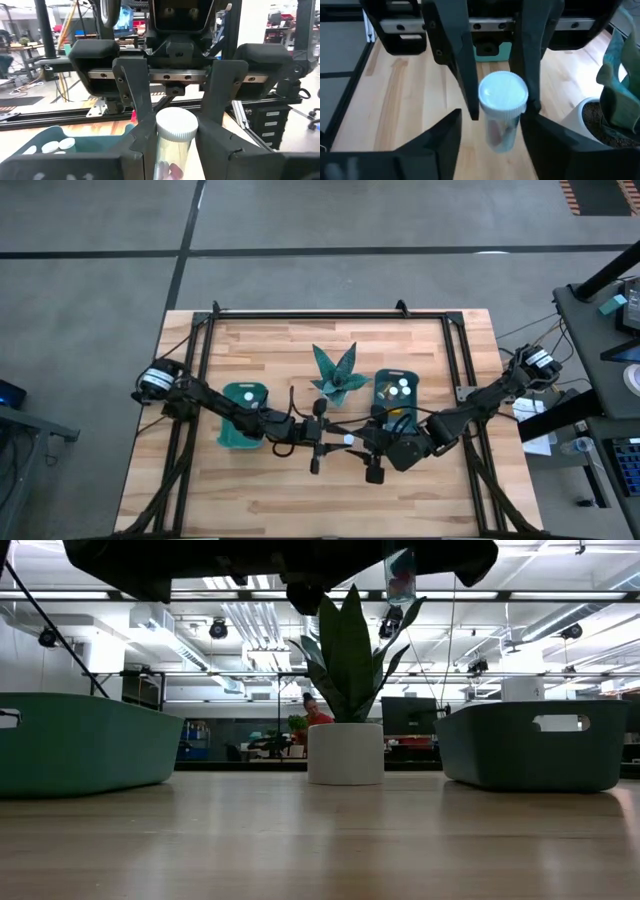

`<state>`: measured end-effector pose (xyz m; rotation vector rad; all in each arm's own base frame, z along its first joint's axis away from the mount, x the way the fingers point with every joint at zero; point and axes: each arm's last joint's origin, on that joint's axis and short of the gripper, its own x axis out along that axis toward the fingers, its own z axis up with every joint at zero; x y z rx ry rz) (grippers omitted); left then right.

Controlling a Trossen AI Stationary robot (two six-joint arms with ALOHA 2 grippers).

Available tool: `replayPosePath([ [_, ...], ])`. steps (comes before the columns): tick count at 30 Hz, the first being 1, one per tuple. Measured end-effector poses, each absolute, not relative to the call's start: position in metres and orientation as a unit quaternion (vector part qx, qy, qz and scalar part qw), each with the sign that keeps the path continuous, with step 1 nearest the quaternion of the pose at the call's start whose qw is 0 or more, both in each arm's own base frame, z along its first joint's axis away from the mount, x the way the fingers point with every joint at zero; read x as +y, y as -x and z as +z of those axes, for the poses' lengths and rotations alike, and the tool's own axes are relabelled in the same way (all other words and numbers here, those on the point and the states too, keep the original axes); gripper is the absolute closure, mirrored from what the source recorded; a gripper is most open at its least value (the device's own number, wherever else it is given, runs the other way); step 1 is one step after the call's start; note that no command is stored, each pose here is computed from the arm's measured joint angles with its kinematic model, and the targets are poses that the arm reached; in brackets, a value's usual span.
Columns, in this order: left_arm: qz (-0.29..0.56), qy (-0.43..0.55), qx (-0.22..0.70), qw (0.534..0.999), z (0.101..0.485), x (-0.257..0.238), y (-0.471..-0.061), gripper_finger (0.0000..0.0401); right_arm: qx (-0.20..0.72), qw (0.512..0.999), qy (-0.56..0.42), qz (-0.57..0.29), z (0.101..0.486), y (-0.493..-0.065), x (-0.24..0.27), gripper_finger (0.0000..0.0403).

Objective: Pick and place medicine bottles into bin by pill shape (circle, oval)
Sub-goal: Put the blue capsule bottle into the green bin

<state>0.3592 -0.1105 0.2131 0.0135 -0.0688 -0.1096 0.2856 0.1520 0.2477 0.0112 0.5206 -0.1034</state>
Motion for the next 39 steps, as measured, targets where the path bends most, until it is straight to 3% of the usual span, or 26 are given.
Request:
replayPosePath([
  [10, 0.025, -0.006, 0.035, 0.999, 0.222, -0.116, -0.319, 0.0307, 0.237, 0.970, -0.019, -0.048, 0.273, -0.270, 0.143, 0.0158],
  [24, 0.186, 0.032, 0.081, 0.979, 0.233, -0.118, -0.207, 0.0307, 0.233, 0.969, 0.001, -0.088, 0.269, -0.273, 0.140, 0.0168],
  [39, 0.221, 0.082, 0.131, 0.963, 0.175, -0.088, -0.136, 0.0307, 0.228, 0.969, -0.005, -0.097, 0.265, -0.280, 0.138, 0.0166],
])
